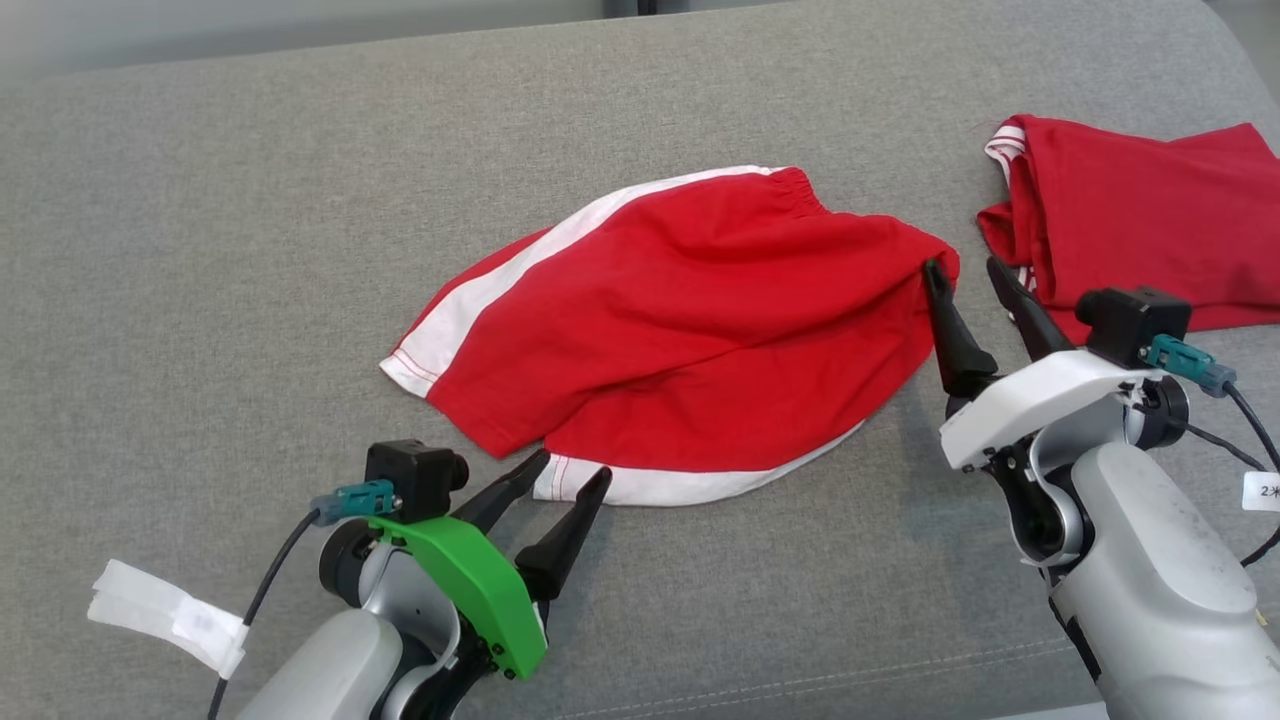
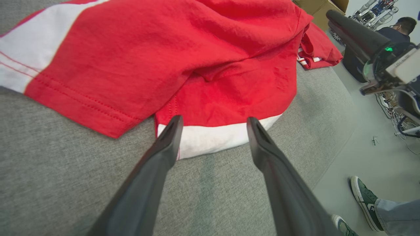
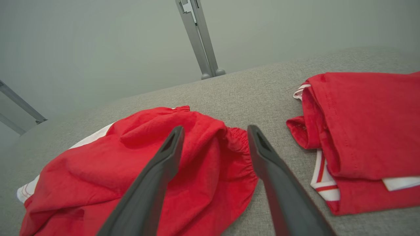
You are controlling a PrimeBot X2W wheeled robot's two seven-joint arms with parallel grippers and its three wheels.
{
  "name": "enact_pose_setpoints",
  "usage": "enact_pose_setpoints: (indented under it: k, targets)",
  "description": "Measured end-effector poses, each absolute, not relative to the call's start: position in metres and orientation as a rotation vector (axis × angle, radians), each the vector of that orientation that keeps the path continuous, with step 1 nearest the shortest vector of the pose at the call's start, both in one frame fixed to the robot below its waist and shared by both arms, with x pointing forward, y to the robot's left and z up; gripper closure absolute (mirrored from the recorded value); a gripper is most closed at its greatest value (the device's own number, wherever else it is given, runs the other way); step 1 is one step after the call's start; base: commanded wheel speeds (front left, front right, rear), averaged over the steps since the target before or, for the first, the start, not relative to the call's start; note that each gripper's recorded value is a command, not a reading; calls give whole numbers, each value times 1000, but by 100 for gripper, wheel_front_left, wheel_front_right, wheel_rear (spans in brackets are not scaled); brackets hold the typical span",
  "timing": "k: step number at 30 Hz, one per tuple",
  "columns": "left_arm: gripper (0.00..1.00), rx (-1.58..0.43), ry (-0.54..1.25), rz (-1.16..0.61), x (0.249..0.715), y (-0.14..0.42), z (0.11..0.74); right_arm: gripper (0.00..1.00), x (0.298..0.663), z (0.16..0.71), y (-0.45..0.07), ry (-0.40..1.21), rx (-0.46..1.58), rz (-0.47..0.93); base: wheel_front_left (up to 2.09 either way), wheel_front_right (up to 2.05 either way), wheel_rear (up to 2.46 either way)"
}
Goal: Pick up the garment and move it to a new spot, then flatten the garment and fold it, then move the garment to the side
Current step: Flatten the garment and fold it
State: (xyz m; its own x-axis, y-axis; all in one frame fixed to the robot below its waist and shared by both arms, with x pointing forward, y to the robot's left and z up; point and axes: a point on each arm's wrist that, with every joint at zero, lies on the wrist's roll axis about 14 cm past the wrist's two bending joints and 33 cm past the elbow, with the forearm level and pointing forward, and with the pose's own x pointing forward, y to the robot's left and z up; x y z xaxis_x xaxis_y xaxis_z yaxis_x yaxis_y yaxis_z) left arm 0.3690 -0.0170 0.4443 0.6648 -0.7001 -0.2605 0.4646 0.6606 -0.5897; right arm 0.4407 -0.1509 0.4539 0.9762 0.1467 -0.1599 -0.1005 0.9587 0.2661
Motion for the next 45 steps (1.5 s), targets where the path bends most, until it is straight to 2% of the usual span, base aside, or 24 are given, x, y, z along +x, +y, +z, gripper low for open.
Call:
enact_pose_setpoints:
  k: [12, 21, 29, 45]
  targets:
    - [0, -504, 479, -668, 374, -9, 447, 0, 445, 465, -175, 110, 280, 69, 0, 0, 0]
    - [0, -413, 516, -681, 366, -6, 433, 0, 426, 445, -198, 169, 230, 25, 0, 0, 0]
    - [0, -317, 557, -659, 367, 9, 412, 0, 419, 438, -196, 185, 244, 24, 0, 0, 0]
    - [0, -328, 583, -733, 365, -16, 405, 0, 407, 425, -194, 225, 225, 36, 0, 0, 0]
